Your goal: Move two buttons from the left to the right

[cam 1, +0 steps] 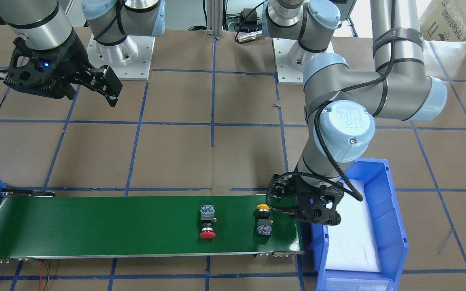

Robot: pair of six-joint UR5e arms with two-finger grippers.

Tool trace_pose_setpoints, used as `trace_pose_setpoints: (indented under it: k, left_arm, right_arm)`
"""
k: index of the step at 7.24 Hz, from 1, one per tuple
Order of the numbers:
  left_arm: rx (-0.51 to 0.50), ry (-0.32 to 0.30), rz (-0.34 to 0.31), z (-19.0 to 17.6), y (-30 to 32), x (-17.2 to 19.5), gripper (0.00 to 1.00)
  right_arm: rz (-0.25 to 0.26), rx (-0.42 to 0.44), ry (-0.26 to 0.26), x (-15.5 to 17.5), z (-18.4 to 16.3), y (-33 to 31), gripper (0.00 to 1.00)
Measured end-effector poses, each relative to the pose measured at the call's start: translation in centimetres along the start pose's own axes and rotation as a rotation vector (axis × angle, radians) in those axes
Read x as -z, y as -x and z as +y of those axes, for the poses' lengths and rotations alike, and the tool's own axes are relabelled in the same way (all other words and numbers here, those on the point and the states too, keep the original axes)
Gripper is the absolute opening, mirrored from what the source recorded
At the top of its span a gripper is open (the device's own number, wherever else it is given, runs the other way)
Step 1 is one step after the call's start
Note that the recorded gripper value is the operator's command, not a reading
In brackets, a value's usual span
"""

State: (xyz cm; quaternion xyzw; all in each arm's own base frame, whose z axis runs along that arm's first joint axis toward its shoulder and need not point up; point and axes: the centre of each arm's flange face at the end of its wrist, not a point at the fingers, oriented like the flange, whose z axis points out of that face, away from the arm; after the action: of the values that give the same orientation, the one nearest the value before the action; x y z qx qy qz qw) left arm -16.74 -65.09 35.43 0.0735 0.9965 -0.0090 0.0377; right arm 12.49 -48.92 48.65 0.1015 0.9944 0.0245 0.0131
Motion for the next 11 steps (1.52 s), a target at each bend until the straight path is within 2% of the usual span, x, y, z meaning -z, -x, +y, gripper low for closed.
trace_pose_setpoints:
  k: [1,2,4,5,7,11]
  left_arm:
    - [0.02,-0.006,-0.036,1.0,1.8,1.8,0.99]
    - [0.032,0.001,-0.042,3.0,2.2,4.4,1.0]
    - [0.037,0.039,0.056,8.3,0.4,10.7,1.0]
    - [0.028,0.062,0.054,10.1,-0.1,12.0,1.0]
    - [0.014,0.088,0.015,11.6,-0.7,12.2,1.0]
    - [0.008,0.089,0.002,15.3,-0.8,12.5,1.0]
  right_arm:
    - [-0.003,0.001,-0.002,0.1,0.1,0.1,1.0]
    - [-0.005,0.003,-0.003,0.1,0.2,0.1,1.0]
    - [-0.005,0.007,-0.003,0.0,0.1,0.2,1.0]
    - [-0.005,0.008,-0.003,0.0,0.1,0.2,1.0]
    - [-0.007,0.006,-0.008,0.1,0.1,0.2,1.0]
    - [-0.006,0.008,-0.007,-0.1,-0.1,0.2,1.0]
